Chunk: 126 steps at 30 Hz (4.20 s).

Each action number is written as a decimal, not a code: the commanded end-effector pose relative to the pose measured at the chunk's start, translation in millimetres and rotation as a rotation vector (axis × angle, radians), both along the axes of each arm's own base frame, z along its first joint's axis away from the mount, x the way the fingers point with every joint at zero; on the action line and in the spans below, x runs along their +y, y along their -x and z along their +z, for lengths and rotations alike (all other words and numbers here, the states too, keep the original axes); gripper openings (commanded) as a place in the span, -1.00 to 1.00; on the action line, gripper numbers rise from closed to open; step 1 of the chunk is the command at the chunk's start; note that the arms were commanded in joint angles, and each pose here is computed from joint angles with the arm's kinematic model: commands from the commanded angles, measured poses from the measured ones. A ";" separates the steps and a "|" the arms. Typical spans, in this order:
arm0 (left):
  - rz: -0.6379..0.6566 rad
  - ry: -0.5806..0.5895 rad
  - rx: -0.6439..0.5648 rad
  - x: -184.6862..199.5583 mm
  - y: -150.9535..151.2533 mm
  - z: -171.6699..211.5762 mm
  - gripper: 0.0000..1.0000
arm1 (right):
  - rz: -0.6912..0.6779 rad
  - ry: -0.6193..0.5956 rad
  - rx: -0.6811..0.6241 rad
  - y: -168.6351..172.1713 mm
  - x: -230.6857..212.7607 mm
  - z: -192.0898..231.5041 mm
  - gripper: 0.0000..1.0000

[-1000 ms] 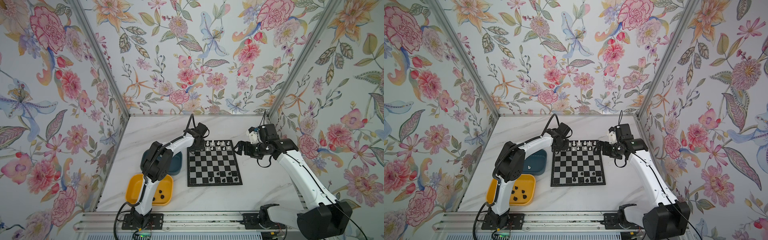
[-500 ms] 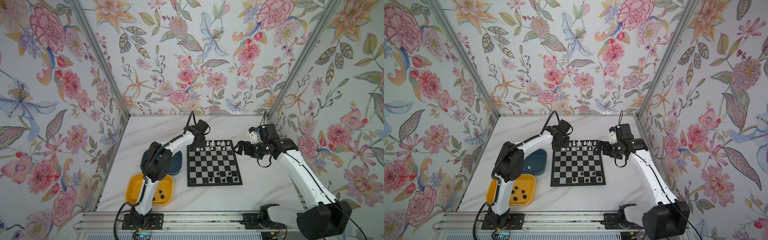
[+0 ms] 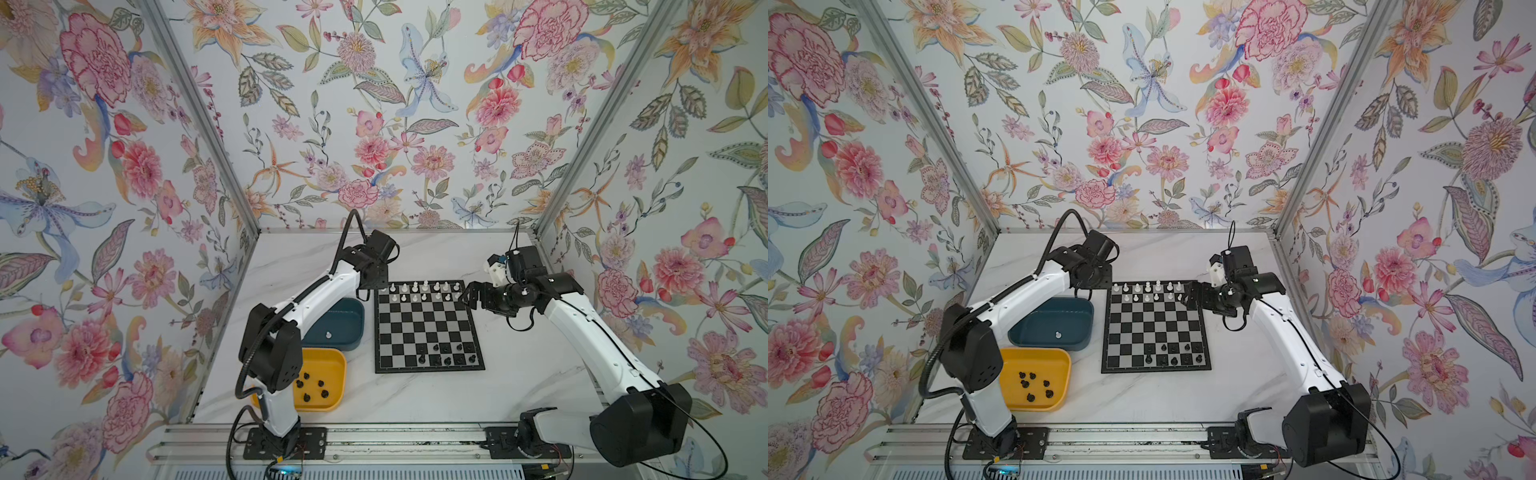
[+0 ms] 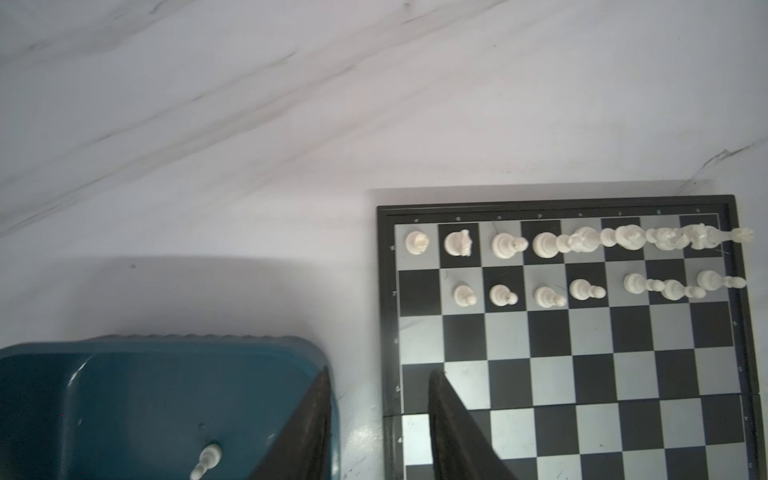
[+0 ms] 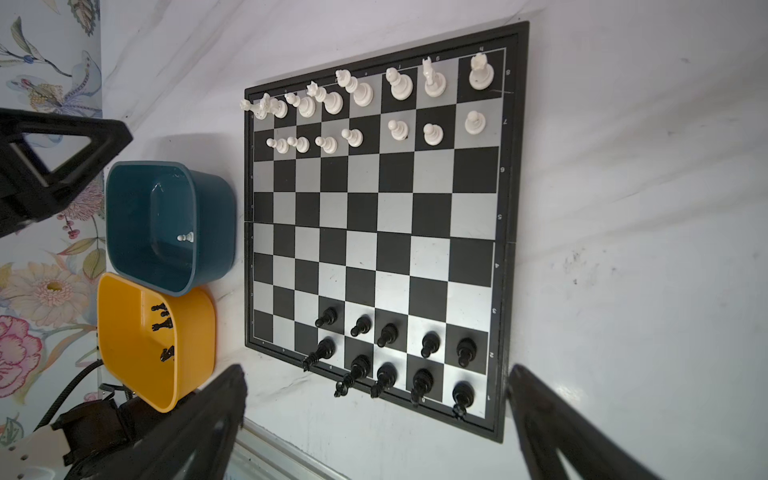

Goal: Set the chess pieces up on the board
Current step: 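Move the open left gripper back over the last pawn in the teal tub, then lower the left gripper onto the last white pawn and close on it, then carry the white pawn with the left gripper to the board's corner, then lower the pawn onto the corner second-row square and open the left gripper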

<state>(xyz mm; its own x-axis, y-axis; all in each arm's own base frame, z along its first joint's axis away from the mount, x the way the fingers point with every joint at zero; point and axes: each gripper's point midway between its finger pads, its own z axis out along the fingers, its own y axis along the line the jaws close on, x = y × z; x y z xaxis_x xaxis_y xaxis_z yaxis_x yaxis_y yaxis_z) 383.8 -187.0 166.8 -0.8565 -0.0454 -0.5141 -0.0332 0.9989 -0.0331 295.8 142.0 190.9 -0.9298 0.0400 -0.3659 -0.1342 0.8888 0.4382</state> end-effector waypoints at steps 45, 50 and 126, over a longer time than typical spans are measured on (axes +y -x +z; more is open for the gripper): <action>0.135 -0.031 0.318 109.6 90.6 -144.7 -0.44 | 0.072 -0.004 -0.016 -29.8 57.6 5.3 0.98; 0.136 -0.037 0.323 111.0 90.7 -146.9 -0.58 | 0.074 -0.001 -0.013 -30.5 57.9 4.0 0.98; -0.204 0.041 0.228 -75.1 -33.4 -115.8 -0.80 | -0.055 -0.004 -0.037 -14.8 -3.4 10.4 0.98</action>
